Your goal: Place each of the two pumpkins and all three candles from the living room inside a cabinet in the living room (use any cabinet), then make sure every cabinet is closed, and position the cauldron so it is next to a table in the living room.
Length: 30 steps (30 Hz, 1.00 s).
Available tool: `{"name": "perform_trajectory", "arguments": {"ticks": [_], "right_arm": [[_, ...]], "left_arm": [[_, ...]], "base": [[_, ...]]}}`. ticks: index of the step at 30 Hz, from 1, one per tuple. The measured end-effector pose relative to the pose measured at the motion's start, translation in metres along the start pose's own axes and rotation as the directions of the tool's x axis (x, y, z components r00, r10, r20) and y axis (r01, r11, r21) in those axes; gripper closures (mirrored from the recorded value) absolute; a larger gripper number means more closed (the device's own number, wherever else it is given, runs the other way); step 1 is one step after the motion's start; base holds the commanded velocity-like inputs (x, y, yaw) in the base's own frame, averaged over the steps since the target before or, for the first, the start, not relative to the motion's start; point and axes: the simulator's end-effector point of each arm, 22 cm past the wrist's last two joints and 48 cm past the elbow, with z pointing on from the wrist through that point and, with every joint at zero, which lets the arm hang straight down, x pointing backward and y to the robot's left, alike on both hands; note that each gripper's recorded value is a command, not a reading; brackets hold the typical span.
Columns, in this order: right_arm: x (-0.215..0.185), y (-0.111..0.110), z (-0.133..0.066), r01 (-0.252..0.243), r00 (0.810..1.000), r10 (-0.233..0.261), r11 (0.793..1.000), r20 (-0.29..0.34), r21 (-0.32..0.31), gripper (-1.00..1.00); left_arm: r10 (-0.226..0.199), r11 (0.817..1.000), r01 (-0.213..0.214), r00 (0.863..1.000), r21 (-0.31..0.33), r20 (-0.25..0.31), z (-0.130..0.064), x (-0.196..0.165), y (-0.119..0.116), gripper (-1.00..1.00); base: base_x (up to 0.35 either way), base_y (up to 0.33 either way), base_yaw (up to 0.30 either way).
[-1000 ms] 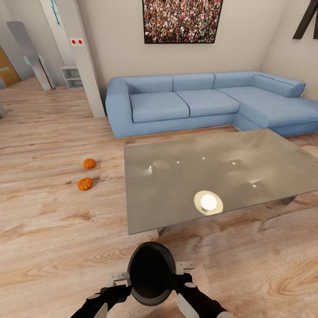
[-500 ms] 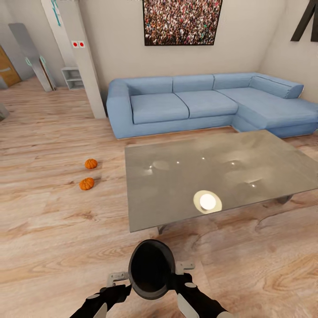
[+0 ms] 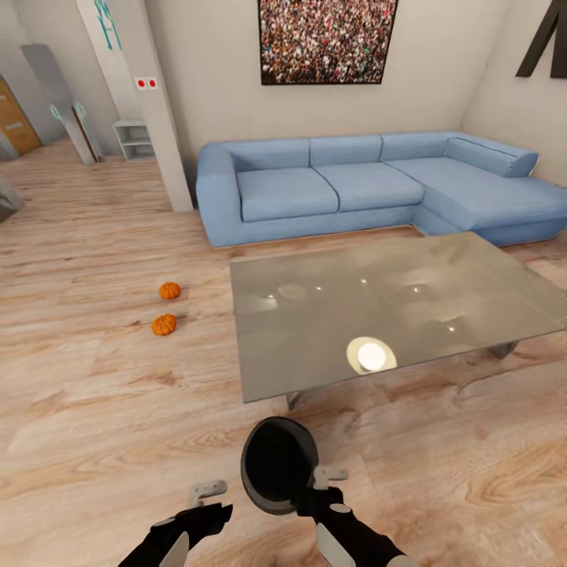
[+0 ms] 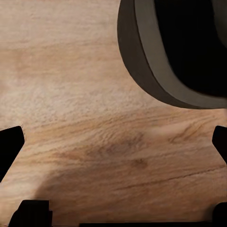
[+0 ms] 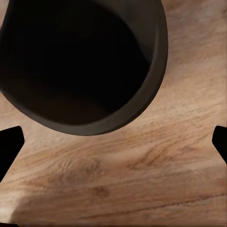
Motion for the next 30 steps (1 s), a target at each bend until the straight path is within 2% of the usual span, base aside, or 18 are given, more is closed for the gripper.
{"name": "perform_trajectory", "arguments": {"ticks": [11, 18, 30], "right_arm": [[-0.01, 0.002, -0.018, 0.0, 1.0, 0.0, 1.0, 0.0, 0.001, -1.0], [-0.018, 0.003, -0.03, 0.0, 1.0, 0.0, 1.0, 0.003, 0.002, -1.0], [-0.031, 0.006, -0.05, -0.001, 1.0, 0.001, 1.0, 0.01, 0.001, -1.0]], "left_arm": [[-0.001, 1.0, 0.001, 1.0, 0.001, 0.001, -0.019, -0.009, -0.004, -1.0], [-0.001, 1.0, 0.001, 1.0, 0.001, 0.004, -0.032, -0.015, -0.007, -1.0], [0.0, 1.0, 0.0, 1.0, 0.002, 0.011, -0.053, -0.025, -0.012, -1.0]], "base": [[-0.023, 0.006, -0.033], [-0.025, 0.0, -0.237], [-0.182, 0.0, -0.265]]}}
